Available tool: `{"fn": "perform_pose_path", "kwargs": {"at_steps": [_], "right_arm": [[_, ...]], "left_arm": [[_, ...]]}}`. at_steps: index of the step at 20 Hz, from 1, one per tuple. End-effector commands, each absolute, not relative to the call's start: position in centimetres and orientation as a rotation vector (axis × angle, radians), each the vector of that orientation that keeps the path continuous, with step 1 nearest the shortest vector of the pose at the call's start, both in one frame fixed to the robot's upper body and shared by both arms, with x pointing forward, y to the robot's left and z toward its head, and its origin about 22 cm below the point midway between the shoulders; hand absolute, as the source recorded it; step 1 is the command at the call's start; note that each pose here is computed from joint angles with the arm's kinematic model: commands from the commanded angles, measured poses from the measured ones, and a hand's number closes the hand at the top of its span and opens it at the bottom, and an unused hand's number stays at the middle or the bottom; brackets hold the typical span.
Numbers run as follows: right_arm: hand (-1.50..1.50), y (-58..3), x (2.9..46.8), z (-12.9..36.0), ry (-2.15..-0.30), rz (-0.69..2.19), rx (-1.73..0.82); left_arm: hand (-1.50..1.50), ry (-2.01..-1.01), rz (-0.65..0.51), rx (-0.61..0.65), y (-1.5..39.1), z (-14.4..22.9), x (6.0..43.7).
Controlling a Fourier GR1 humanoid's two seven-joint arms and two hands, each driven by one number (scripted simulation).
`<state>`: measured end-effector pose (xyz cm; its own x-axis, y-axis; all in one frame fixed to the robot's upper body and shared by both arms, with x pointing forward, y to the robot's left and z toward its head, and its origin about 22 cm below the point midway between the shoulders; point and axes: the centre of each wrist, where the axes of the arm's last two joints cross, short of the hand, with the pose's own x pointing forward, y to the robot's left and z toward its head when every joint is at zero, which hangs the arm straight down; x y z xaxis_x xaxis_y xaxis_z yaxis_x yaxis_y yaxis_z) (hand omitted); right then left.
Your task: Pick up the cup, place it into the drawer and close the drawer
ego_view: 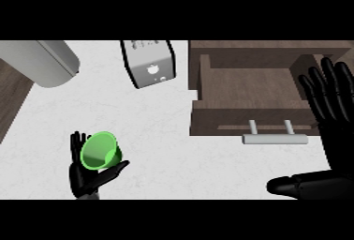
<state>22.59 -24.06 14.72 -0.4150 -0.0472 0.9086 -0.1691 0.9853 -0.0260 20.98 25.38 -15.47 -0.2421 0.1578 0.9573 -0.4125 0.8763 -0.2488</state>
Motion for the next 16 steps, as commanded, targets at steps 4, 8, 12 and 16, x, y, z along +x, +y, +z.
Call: {"fn": "perform_pose_path", "kwargs": {"at_steps": [4,8,12,16], "right_arm": [[-1.50,-24.4,20.3,14.4,-2.003,0.130,0.171],[-1.50,-24.5,21.9,14.1,-2.004,0.131,0.154],[-1.50,-24.1,23.5,14.7,-1.982,0.155,0.153],[-1.50,-23.3,21.6,15.1,-1.992,0.126,0.176]], "left_arm": [[1.50,-1.781,0.572,0.049,26.3,-16.3,21.8],[1.50,-1.826,0.554,0.000,25.4,-15.2,22.2],[1.50,-1.887,0.512,0.107,26.0,-15.1,22.3],[1.50,-1.951,0.519,0.208,24.4,-16.4,22.1]]}}
